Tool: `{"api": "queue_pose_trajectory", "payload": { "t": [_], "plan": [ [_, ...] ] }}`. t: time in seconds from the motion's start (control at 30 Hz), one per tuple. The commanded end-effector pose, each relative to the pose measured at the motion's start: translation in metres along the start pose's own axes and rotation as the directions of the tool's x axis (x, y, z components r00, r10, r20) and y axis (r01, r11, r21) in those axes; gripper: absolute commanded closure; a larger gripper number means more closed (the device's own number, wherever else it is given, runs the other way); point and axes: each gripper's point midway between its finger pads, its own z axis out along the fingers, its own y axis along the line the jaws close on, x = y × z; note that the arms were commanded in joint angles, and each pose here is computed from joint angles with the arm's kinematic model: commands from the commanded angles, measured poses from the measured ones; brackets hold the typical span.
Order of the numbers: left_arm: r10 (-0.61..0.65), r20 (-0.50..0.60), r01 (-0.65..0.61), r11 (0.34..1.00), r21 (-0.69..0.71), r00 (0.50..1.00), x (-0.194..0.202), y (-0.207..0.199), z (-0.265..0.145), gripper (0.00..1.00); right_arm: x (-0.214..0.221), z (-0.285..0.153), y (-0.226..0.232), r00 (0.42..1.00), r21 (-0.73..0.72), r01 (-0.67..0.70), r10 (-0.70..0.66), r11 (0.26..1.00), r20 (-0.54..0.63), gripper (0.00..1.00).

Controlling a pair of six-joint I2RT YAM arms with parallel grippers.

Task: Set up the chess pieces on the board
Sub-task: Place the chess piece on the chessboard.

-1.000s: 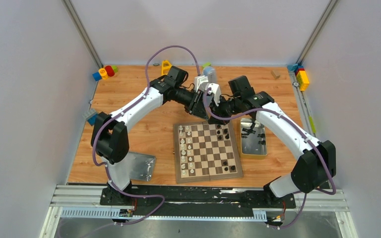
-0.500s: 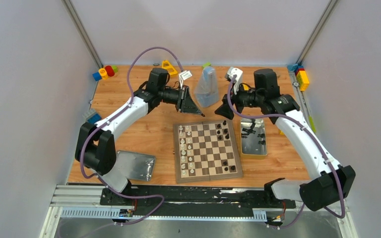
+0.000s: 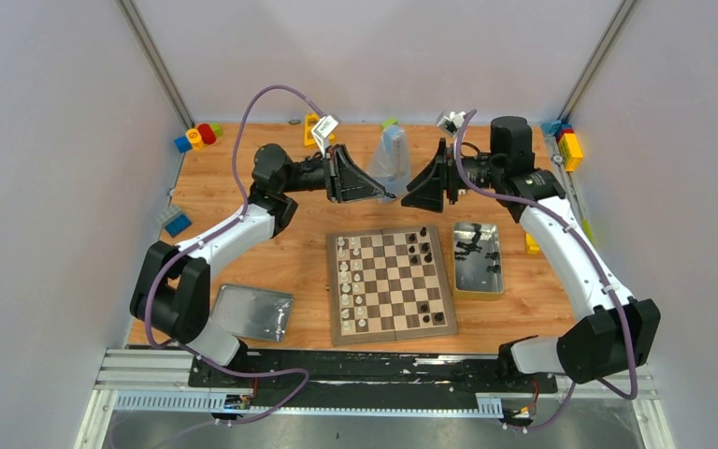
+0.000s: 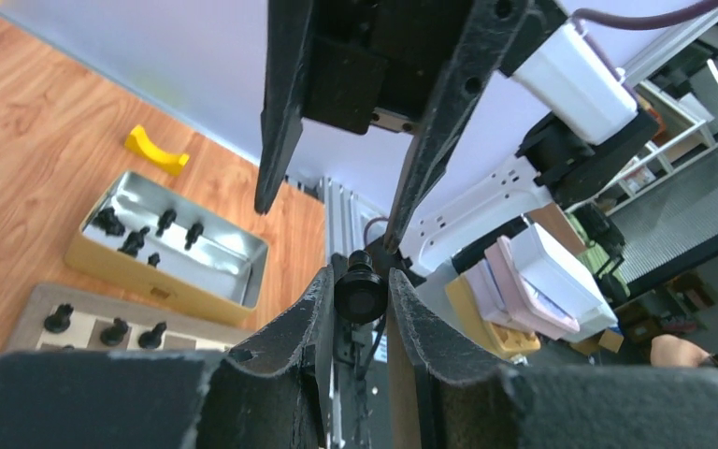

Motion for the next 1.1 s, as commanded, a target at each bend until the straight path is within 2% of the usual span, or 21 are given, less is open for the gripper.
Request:
{"api": "queue_pose_trajectory", "payload": {
  "t": [0.0, 0.37, 0.63, 1.07],
  "plan": [
    [0.063, 0.092, -0.070, 0.995, 0.073, 0.994, -0.017, -0.025, 0.002, 1.00, -0.025, -0.002, 0.023, 0.999, -0.149, -0.013, 0.021, 0.989, 0.049, 0.40],
    [0.096, 0.098, -0.103, 0.993, 0.061, 0.991, -0.007, -0.018, 0.010, 1.00, -0.024, 0.002, 0.028, 0.996, -0.261, -0.078, 0.089, 0.962, 0.030, 0.48],
    [0.105, 0.098, -0.111, 0.992, 0.056, 0.990, -0.006, -0.011, 0.013, 1.00, -0.020, 0.002, 0.031, 0.993, -0.297, -0.105, 0.116, 0.949, 0.020, 0.65],
    [0.125, 0.108, -0.132, 0.990, 0.059, 0.986, -0.009, -0.012, 0.014, 1.00, -0.015, 0.005, 0.026, 0.990, -0.288, -0.125, 0.136, 0.950, 0.020, 0.64]
  ]
}}
